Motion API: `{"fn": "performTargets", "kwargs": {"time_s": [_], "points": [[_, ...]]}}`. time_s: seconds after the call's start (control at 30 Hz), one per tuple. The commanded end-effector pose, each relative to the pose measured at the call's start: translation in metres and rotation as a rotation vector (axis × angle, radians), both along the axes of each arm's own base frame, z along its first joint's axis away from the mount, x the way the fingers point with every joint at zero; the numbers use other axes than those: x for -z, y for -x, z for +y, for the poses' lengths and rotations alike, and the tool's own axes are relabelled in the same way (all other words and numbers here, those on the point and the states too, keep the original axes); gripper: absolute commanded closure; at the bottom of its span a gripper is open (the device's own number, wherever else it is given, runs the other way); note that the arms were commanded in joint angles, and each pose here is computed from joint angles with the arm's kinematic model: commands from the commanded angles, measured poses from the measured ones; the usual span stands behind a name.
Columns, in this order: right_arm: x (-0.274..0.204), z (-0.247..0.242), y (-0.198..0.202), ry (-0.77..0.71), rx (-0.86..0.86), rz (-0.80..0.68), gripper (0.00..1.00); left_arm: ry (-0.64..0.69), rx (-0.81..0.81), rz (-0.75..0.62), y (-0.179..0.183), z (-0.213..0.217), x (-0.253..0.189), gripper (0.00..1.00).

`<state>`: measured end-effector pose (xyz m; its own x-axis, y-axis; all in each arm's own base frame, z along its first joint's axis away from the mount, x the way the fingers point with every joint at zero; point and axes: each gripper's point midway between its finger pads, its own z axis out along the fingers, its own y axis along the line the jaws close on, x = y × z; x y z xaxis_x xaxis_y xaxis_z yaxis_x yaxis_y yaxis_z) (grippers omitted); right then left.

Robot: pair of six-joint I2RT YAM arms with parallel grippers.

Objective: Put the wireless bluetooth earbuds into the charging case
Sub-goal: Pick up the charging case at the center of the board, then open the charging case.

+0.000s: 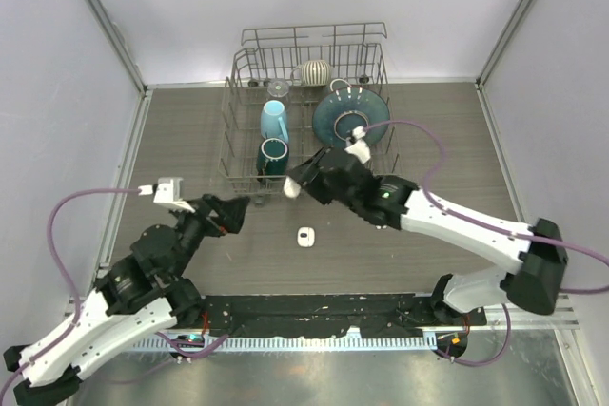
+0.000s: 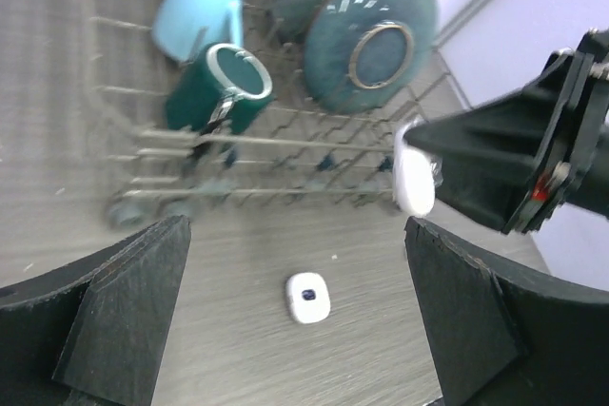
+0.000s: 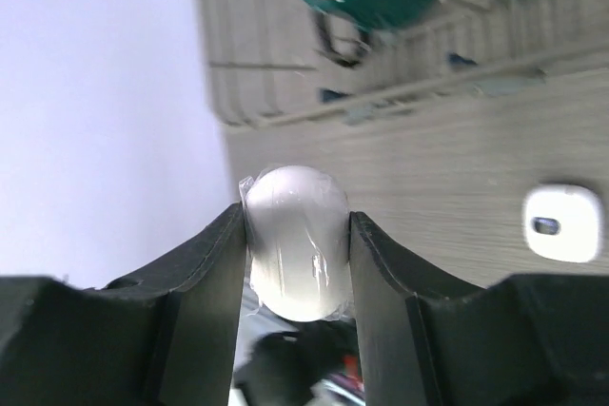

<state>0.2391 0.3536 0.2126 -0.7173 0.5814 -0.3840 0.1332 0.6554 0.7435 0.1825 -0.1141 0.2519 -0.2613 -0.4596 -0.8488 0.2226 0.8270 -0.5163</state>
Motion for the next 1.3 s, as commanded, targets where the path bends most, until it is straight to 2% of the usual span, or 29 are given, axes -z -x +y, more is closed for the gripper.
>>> {"fn": "performTargets", "kwargs": {"time_s": [0.0, 0.1, 0.3, 0.77, 1.07, 1.27], "points": [[-0.053, -0.013, -0.010, -0.238, 0.148, -0.012, 0.99, 0.029, 0.213, -0.212, -0.011, -0.064, -0.065, 0.00], [-0.078, -0.024, -0.013, -0.343, 0.214, -0.034, 0.99, 0.041, 0.248, -0.257, -0.018, -0.082, -0.081, 0.01], [-0.092, -0.041, -0.013, -0.481, 0.297, -0.031, 0.99, 0.102, 0.284, -0.333, -0.028, -0.109, -0.099, 0.01], [-0.105, -0.032, -0.012, -0.623, 0.275, -0.030, 0.99, 0.154, 0.312, -0.291, -0.039, -0.134, -0.090, 0.03], [-0.110, -0.024, -0.011, -0.653, 0.243, -0.042, 0.99, 0.158, 0.328, -0.259, -0.044, -0.147, -0.079, 0.10], [-0.116, -0.027, -0.011, -0.659, 0.239, -0.057, 0.99, 0.156, 0.308, -0.258, -0.048, -0.146, -0.076, 0.19]]}}
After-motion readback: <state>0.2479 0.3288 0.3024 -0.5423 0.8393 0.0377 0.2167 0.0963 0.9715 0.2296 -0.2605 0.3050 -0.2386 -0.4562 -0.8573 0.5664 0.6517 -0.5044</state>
